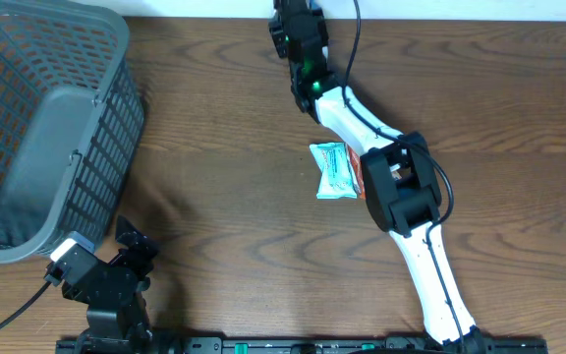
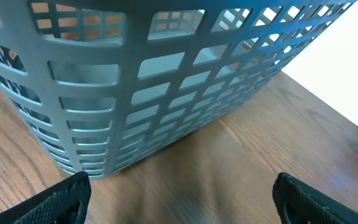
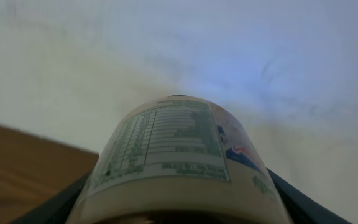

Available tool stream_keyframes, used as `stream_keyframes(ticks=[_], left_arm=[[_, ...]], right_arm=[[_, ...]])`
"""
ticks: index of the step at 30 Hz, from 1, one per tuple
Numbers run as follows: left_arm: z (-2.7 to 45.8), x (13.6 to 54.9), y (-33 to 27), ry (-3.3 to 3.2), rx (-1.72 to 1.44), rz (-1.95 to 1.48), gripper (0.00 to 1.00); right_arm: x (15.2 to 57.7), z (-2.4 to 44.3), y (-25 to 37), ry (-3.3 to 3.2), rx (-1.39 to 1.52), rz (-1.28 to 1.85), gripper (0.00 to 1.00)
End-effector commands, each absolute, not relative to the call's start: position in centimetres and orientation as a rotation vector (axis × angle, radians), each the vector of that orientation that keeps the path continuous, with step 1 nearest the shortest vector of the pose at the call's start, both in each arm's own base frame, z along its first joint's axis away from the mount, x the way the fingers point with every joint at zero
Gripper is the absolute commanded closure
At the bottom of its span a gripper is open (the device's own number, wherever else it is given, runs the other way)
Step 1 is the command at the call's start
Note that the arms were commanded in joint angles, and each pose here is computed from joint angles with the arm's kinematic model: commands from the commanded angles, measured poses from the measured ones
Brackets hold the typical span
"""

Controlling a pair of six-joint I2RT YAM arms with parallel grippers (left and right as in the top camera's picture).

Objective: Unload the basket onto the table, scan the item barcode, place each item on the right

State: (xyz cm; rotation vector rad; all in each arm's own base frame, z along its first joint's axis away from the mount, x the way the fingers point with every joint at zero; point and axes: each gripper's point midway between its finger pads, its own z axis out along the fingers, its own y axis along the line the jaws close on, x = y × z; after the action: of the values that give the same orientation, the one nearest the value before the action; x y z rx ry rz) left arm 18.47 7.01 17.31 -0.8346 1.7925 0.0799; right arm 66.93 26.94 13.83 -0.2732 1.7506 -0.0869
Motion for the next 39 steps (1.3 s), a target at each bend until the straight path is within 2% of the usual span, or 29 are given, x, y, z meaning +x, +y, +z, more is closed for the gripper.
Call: stream_keyframes(ticks=[1, 11, 20, 22, 26, 32, 39], left_arm=[[17.5, 18.4, 7.0, 1.785, -0.839, 0.078, 0.07], [17.5, 18.4, 7.1, 1.784, -0.839, 0.078, 0.07], [17.5, 18.4, 7.0, 1.785, -0.839, 0.078, 0.07], [17.5, 18.4, 7.1, 1.784, -0.839, 0.078, 0.07], [17.5, 18.4, 7.1, 1.784, -0.839, 0.078, 0.07], [17.5, 18.4, 7.1, 1.784, -0.839, 0.078, 0.07], [17.5, 18.4, 7.0, 1.785, -0.839, 0.078, 0.07]], right_arm=[[67.2, 15.5, 26.7, 1.715, -0.284, -0.101, 0.48], [67.1, 15.4, 24.5, 1.772, -0.248, -0.196, 0.49], [64.2, 22.8, 21.1, 1.850, -0.279, -0.337, 0.51], [62.9, 24.2, 18.9, 1.907, -0.275, -0.396, 0.53], [59.6, 24.6, 12.2, 2.103, -0.166, -0.464, 0.47], [54.6, 20.3, 0.3, 2.410, 0.250, -0.482, 0.45], [48.9, 16.5, -12.2, 2.607, 0.709, -0.401, 0.51]])
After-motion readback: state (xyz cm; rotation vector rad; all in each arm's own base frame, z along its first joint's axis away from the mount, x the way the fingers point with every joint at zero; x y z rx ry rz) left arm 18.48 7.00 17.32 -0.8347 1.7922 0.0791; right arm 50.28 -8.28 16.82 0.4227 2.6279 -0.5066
